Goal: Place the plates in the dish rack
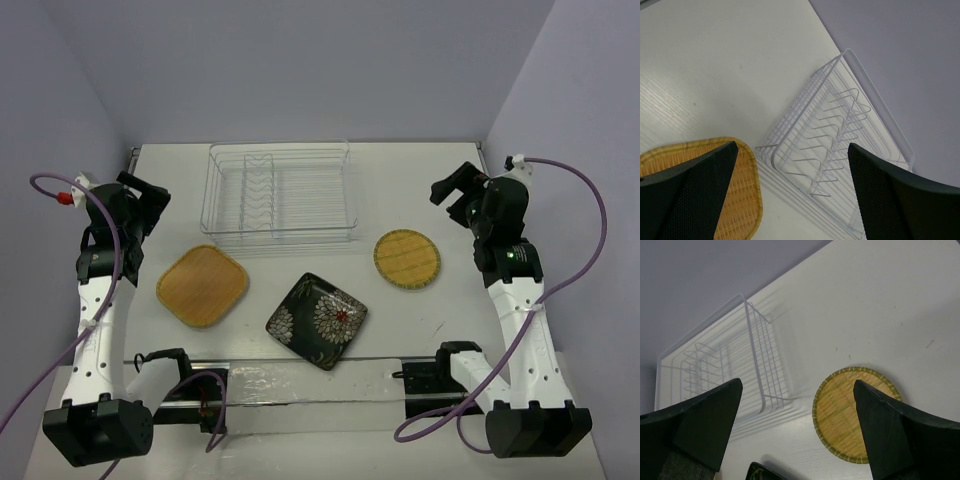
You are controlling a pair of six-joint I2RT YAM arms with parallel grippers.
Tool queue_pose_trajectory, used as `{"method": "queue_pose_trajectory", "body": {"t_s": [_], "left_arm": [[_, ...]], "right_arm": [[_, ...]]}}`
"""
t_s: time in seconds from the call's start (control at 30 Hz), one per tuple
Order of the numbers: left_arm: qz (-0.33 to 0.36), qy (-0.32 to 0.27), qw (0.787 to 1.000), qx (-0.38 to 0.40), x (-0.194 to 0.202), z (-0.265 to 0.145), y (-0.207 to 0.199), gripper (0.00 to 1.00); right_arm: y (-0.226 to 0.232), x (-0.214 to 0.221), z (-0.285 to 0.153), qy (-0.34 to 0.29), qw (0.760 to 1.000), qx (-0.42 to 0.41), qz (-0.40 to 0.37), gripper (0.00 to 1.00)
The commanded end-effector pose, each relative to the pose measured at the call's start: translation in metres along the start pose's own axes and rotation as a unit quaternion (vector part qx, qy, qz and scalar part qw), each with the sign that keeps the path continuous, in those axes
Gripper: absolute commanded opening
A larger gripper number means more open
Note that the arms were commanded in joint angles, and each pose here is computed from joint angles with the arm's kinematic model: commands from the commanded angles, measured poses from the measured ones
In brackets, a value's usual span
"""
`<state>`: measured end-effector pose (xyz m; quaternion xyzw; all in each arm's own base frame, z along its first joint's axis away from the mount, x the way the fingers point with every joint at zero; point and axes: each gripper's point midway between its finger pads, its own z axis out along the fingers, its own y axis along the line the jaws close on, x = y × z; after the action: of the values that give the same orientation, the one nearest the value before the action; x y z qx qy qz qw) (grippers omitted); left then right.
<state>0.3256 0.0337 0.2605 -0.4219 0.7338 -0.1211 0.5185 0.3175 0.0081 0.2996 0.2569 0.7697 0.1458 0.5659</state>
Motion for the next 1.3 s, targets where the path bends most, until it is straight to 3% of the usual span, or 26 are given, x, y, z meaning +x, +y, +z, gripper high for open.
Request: {"method": "queue_pose_trajectory", "body": {"t_s": [0.0, 0.23, 0.53, 0.63, 0.8, 1.2, 1.27], "left_arm": [[-0.012, -0.019, 0.999, 0.048, -0.013, -0.003, -0.024, 0.99], [-0.01, -0.009, 0.998, 0.061, -0.011, 0.009, -0.033, 0.99], [0.003, 0.02, 0.998, 0.055, 0.001, 0.037, -0.036, 0.99], [0.007, 0.025, 0.998, 0.056, 0.003, 0.042, -0.037, 0.99], [0.011, 0.024, 0.998, 0.055, 0.005, 0.044, -0.034, 0.99], [0.01, 0.022, 0.998, 0.058, 0.004, 0.044, -0.036, 0.99], [0.009, 0.02, 0.998, 0.057, 0.002, 0.044, -0.037, 0.99]], "right_arm": [[-0.01, 0.007, -0.001, 0.003, 1.0, 0.014, -0.009, 1.0], [-0.051, 0.037, 0.013, 0.044, 0.997, 0.069, 0.003, 1.0], [-0.122, 0.139, 0.028, 0.223, 0.966, 0.085, 0.096, 0.99], [-0.122, 0.169, 0.027, 0.267, 0.954, 0.049, 0.129, 0.96], [-0.131, 0.191, 0.03, 0.288, 0.944, 0.043, 0.153, 0.95], [-0.153, 0.24, 0.041, 0.335, 0.916, 0.059, 0.212, 0.78], [-0.16, 0.247, 0.04, 0.339, 0.911, 0.073, 0.222, 0.68]]}}
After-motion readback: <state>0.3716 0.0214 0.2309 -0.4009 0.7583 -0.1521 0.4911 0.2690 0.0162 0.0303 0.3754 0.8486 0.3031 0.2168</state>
